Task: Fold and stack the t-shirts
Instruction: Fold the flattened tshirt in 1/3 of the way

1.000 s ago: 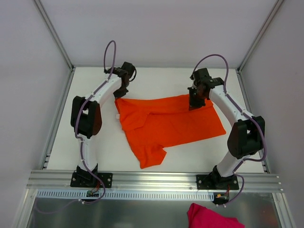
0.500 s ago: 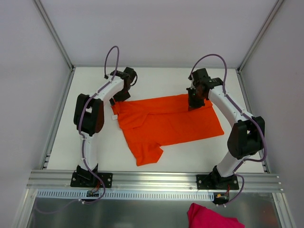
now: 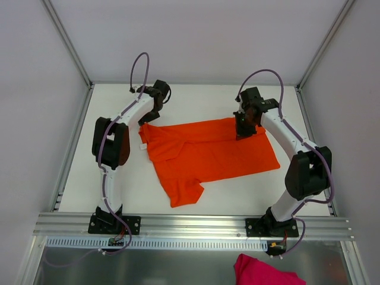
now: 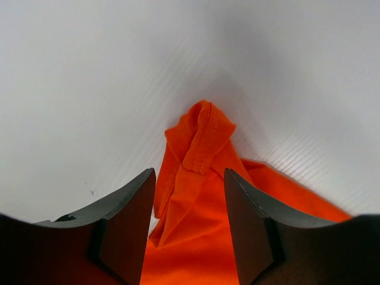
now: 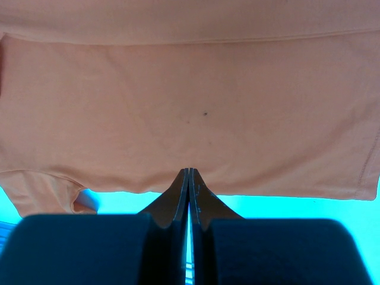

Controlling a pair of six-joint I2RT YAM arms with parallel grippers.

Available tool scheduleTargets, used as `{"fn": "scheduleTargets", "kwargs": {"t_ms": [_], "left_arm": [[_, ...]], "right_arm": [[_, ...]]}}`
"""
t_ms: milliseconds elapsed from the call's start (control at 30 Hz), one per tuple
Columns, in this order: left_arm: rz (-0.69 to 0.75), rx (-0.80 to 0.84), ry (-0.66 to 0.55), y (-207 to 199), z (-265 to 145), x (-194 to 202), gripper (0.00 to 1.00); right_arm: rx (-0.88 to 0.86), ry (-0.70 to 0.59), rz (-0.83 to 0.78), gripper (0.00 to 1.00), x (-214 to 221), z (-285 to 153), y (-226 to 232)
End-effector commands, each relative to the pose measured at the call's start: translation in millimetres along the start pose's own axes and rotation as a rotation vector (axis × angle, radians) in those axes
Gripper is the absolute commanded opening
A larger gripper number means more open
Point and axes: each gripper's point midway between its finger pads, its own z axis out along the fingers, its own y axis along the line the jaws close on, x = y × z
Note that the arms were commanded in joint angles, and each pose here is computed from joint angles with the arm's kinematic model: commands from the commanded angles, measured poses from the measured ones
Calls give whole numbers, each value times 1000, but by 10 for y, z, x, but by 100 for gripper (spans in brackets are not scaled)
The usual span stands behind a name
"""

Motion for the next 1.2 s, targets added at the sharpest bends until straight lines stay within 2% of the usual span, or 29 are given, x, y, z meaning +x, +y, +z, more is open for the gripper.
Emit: {"fn": "scheduleTargets", "kwargs": {"t_ms": [0,433,633,700,833,933,1167], "left_arm": [[-37,-1,-51,-45,44,-270,50],[-10,-38,1,-45,276,-154,45],[12,-49,12,-57,369,-99,39],[16,-49,18,-73,394,-78,33],[20,-61,36,-57,424,-27,11],[18,-70,39,-33,418,-17,0],[-35,-176,36,306,236,-12,0]], "right_arm": [[-3,-57,-26,1,-13,-227,17],[33,-86,-40,1,20,-399,-60],[15,-69,-38,1,71,-382,-33],[5,-64,-37,1,87,-385,-17],[5,-73,-33,1,81,-422,-20],[-14,-69,-29,1,84,-397,19],[-38,-32,-27,1,149,-286,72]]}}
